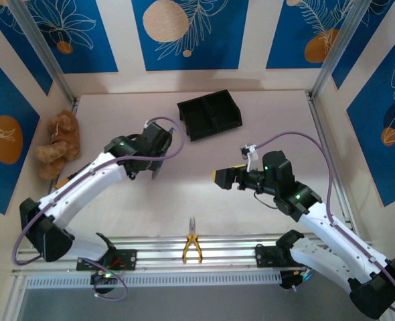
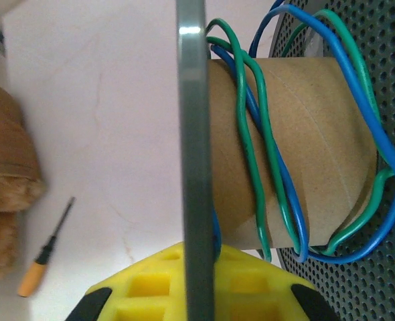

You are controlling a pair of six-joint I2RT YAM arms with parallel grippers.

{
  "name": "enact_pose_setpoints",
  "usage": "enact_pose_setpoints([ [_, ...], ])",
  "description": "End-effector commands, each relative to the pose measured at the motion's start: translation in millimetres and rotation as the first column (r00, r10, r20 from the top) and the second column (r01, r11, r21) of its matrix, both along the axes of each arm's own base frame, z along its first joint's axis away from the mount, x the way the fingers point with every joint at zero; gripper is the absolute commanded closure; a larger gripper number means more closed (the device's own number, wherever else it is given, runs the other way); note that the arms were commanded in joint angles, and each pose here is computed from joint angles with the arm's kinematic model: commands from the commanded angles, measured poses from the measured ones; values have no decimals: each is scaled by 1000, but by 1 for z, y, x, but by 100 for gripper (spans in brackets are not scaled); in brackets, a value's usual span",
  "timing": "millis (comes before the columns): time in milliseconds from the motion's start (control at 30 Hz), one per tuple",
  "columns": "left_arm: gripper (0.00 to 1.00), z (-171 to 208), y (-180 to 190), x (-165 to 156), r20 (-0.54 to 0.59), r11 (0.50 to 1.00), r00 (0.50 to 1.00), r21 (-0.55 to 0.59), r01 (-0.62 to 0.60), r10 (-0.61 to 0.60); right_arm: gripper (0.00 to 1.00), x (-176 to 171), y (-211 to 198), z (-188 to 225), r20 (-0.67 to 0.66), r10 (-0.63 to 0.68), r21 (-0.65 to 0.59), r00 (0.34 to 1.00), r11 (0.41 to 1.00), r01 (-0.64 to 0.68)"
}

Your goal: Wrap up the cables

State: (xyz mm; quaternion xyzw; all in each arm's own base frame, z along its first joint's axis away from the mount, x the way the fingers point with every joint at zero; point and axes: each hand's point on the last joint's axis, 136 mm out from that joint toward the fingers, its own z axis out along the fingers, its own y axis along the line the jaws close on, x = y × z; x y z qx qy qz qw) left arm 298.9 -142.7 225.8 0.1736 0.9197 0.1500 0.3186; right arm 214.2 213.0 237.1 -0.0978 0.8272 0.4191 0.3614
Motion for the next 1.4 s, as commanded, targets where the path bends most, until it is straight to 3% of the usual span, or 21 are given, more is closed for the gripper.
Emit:
enact_pose_setpoints([
  [0, 100, 31, 1, 21, 148, 990, 989, 139, -19, -2, 1, 0, -11, -5, -26, -50, -4, 998, 999, 50],
  [467, 100, -33, -24, 55, 59, 894, 997, 448, 10, -41, 1, 6, -30, -18, -78, -133, -22, 988, 991, 132],
  [900, 91, -75, -43, 62, -23, 877, 999, 479, 51, -45, 1, 6, -49, -25, -89, -202, -41, 975, 979, 199],
  [1100, 62, -78, -62, 53, -82, 946, 995, 314, 81, -58, 1, 5, -51, -26, -90, -203, -40, 975, 979, 200],
  [1367, 45, -68, -94, 34, -143, 995, 984, 8, 104, -102, 1, 3, -53, -24, -85, -202, -40, 976, 979, 200],
])
